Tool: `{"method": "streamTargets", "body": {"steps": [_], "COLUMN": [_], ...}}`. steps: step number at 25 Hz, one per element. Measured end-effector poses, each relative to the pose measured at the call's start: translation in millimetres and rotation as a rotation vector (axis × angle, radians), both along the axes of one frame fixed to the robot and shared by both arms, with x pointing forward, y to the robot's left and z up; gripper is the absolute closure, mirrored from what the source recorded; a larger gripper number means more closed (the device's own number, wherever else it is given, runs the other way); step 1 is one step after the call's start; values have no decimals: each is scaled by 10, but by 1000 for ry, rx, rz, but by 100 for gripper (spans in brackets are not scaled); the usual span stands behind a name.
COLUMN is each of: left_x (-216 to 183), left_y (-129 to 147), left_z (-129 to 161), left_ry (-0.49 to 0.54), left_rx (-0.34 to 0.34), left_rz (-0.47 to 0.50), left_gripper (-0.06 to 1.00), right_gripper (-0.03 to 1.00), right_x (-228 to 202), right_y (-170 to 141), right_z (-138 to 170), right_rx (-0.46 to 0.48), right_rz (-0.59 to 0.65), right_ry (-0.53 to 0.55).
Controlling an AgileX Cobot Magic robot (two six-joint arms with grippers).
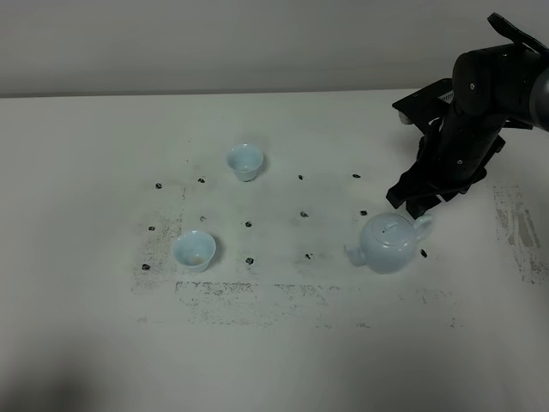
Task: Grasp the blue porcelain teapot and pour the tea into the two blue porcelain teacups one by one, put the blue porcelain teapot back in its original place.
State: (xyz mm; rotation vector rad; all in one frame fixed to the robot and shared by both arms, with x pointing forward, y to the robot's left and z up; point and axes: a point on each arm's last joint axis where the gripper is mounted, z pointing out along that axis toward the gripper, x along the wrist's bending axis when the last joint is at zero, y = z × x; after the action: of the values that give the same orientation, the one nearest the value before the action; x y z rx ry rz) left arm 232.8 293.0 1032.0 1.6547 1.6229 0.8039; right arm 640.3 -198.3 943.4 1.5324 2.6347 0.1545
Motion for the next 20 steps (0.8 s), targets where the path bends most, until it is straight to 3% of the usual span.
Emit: {"method": "streamTargets", "body": {"steps": [12, 20], "left_x": [0, 0], "left_y": [0, 0], "left_z": [0, 0], "left_ry": [0, 0], "left_rx": [0, 1], "left_rz": [0, -1], "left_gripper": [26, 26], "right_gripper": [48, 48], "right_x": [-93, -30], "right_y": [2, -87], "right_z": [-7, 68], "right_rx": [10, 15], "right_rz": [-67, -85], "right_ry": [107, 33]}}
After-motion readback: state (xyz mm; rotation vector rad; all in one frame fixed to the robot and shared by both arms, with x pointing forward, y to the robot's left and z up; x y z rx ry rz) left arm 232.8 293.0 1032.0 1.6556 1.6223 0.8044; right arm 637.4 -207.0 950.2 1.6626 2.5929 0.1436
